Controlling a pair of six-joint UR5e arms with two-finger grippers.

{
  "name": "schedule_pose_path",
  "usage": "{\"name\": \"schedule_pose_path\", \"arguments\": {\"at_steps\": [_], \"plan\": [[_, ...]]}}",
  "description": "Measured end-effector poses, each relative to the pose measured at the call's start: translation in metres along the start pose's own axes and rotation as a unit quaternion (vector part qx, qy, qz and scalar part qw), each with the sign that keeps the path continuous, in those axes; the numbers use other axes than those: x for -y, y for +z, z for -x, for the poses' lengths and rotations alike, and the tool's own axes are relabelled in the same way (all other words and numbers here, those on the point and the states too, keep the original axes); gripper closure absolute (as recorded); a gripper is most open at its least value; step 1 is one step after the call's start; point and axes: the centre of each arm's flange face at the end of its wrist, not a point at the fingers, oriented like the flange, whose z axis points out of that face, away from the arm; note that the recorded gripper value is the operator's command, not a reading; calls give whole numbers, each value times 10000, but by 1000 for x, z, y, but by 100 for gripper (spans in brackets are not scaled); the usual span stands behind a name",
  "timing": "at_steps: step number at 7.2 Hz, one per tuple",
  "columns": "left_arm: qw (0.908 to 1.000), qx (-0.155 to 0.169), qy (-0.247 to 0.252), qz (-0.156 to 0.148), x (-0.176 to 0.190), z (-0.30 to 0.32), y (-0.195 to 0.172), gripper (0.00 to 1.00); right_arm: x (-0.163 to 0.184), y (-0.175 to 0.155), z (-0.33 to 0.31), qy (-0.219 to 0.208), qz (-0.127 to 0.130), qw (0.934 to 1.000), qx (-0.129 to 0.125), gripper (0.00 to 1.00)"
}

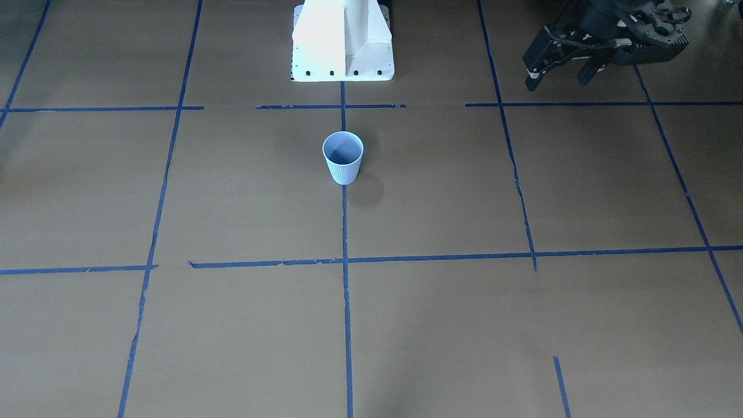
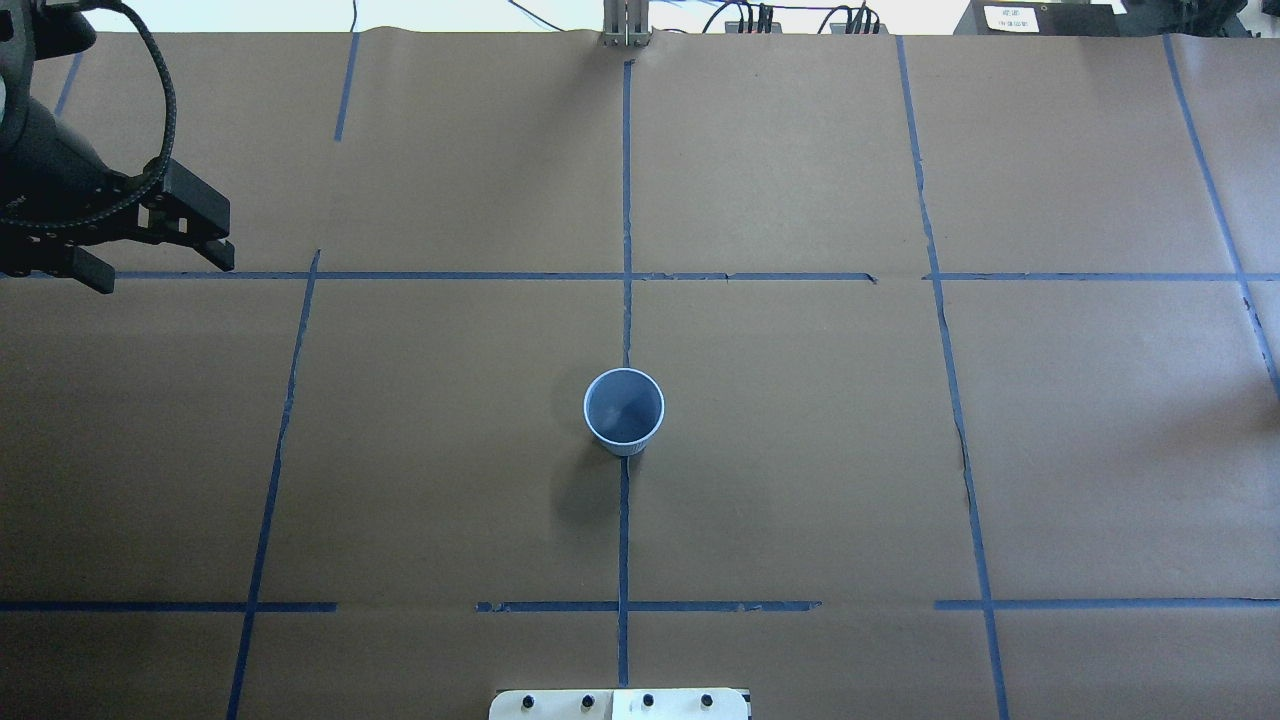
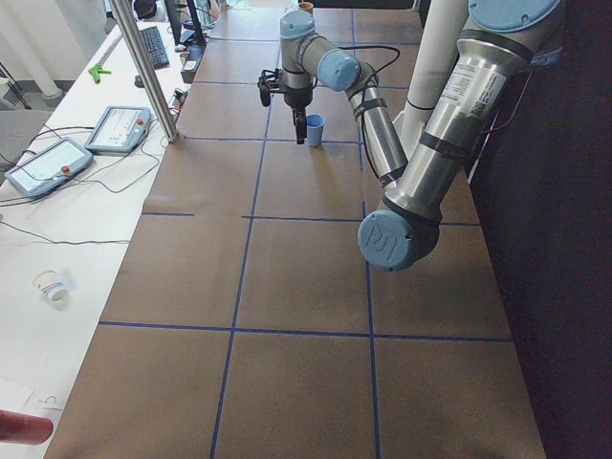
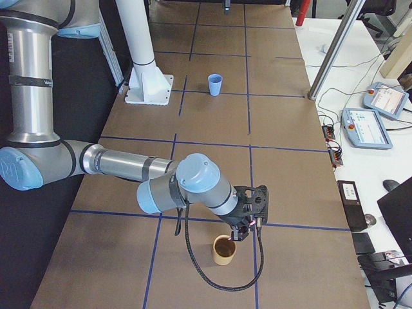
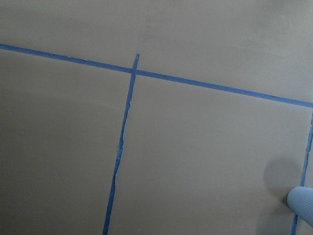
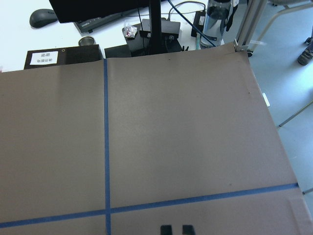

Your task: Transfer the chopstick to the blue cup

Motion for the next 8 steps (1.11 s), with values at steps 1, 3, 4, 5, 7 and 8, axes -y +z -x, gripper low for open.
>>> {"name": "schedule_pose_path", "arguments": {"at_steps": [1,3,4,5,7,8], "plan": [[10000,0,-2,7,0,0,0,0,11,-23,26,-84,-72,9999,8,100],[10000,14,7,15,1,1,2,0,57,-65,122,-317,50,9995,-3,100],[10000,22,23,13,1,2,3,0,85,-71,176,-514,188,9985,16,100],[10000,22,35,5,1,2,2,0,109,-66,238,-743,340,9966,43,100],[9999,8,91,-44,0,3,-1,0,132,-51,376,-875,597,9941,216,100],[9997,40,217,-67,3,6,-1,0,127,-44,442,-815,700,9936,341,100]]}}
